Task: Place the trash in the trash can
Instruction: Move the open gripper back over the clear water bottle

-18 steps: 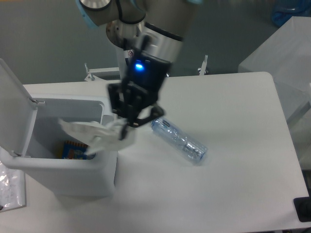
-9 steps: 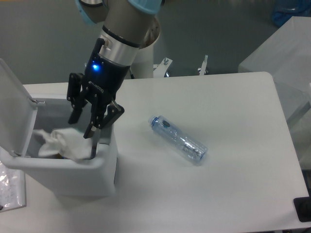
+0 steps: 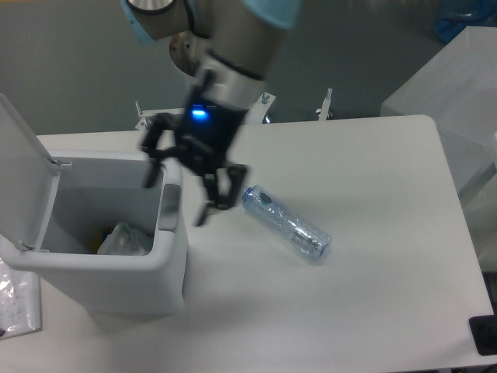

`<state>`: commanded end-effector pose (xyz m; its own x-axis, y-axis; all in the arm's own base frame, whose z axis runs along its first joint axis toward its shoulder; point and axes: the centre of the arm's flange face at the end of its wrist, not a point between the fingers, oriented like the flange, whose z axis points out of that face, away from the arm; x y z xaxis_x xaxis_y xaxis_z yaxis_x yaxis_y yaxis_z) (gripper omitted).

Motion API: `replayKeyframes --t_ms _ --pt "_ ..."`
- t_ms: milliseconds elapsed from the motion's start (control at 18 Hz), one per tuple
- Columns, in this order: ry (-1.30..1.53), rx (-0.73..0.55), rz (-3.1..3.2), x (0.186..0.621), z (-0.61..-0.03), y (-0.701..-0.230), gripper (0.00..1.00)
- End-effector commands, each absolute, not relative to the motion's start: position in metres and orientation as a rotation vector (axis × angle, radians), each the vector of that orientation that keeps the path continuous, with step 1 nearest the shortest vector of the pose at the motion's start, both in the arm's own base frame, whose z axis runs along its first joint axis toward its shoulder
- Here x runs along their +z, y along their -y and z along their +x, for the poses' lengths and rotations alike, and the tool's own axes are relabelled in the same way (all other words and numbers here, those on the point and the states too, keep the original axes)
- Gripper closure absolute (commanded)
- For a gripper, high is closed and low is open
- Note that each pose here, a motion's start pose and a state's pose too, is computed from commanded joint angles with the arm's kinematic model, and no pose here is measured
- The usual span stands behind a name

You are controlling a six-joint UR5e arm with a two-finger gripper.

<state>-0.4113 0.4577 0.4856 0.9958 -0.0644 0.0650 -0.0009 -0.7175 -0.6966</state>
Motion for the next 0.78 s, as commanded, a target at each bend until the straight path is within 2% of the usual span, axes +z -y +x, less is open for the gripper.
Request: replayKeyframes --t_ms 167,278,611,778 --pt "0.198 -0.188 -2.385 0.445 -0.465 -0.424 0.0" --pt "0.297 -0.245 -2.403 0.416 -0.483 -0.42 0.0" --pt "0.382 -0.367 -2.444 0.35 -0.482 -0.408 0.0" --pt "0.504 -0.378 -2.541 0.321 -0.483 -0.4 0.0"
